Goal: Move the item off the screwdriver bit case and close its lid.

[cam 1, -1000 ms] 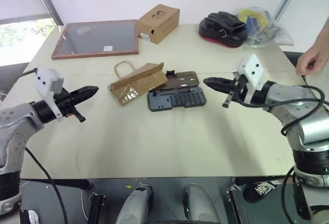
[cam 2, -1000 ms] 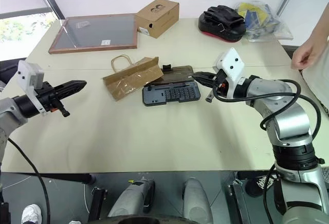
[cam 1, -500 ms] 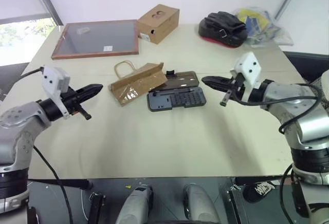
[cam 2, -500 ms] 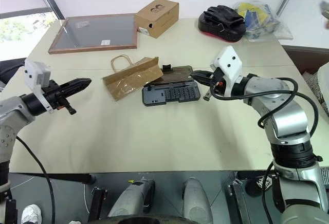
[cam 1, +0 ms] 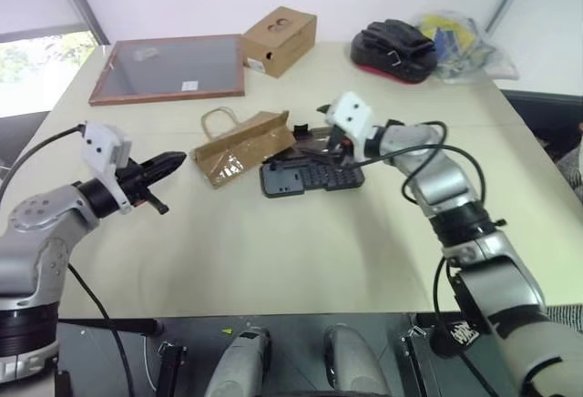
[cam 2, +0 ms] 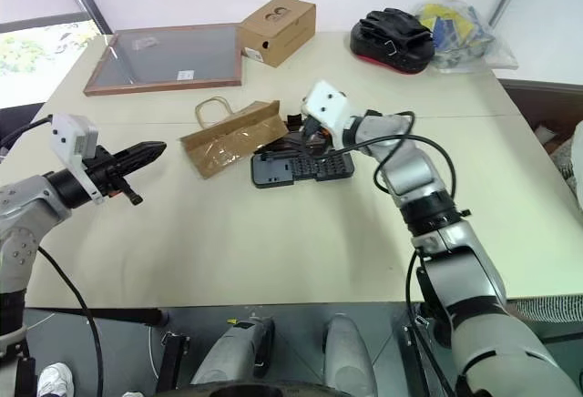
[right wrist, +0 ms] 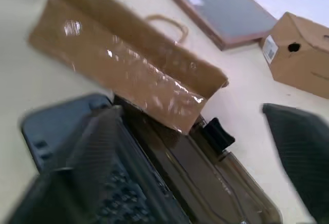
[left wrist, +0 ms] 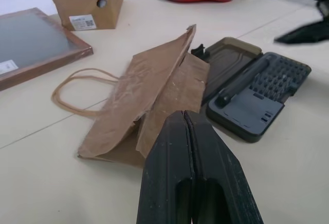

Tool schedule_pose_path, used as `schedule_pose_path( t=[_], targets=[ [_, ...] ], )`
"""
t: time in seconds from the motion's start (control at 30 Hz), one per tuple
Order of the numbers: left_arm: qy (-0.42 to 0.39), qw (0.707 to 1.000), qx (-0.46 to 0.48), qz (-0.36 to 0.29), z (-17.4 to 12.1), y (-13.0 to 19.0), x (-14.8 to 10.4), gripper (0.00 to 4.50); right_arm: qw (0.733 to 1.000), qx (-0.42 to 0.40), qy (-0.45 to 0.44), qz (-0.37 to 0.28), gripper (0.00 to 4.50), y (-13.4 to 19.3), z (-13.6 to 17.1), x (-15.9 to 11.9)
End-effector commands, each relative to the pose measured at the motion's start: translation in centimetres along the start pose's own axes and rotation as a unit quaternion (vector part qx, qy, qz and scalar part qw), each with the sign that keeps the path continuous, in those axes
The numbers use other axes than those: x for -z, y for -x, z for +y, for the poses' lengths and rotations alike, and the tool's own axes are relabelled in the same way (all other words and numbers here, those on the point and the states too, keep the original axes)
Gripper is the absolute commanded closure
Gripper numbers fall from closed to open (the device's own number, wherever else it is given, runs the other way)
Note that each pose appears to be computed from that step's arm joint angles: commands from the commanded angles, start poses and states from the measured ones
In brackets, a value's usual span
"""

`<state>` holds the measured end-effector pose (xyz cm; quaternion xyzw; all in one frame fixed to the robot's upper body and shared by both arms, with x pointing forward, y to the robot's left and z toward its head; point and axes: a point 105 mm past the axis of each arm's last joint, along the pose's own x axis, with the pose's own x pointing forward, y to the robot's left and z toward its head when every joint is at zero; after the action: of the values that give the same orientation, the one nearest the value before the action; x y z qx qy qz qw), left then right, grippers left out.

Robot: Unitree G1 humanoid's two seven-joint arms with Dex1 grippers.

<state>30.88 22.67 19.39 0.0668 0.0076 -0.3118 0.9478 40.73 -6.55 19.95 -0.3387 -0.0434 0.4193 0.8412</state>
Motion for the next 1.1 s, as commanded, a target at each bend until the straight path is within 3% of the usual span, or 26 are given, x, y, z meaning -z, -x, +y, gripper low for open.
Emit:
schedule_pose_path(
  t=[0.03, 0.33, 0.77, 1.1],
  targets=[
    [-0.023, 1.000, -0.010, -0.018, -0.2, 0.5, -1.2, 4.50, 0.993, 0.013, 0.109, -0.031, 0.03, -1.6, -1.2, -3.2],
    [-0.030, 0.999, -0.021, -0.020, -0.3, 0.5, -1.3, 4.50, 0.983, 0.020, 0.164, -0.083, 0.03, -5.8, -1.0, -7.1],
    [-0.042, 0.998, -0.049, -0.026, -0.4, 1.4, -1.6, 4.50, 0.980, 0.031, 0.194, -0.010, 0.03, -8.7, 1.0, -3.9],
    [-0.047, 0.996, -0.072, -0.030, -0.4, 2.0, -1.8, 4.50, 0.985, 0.036, 0.168, -0.017, 0.03, -9.0, 1.2, -4.4]
  ],
)
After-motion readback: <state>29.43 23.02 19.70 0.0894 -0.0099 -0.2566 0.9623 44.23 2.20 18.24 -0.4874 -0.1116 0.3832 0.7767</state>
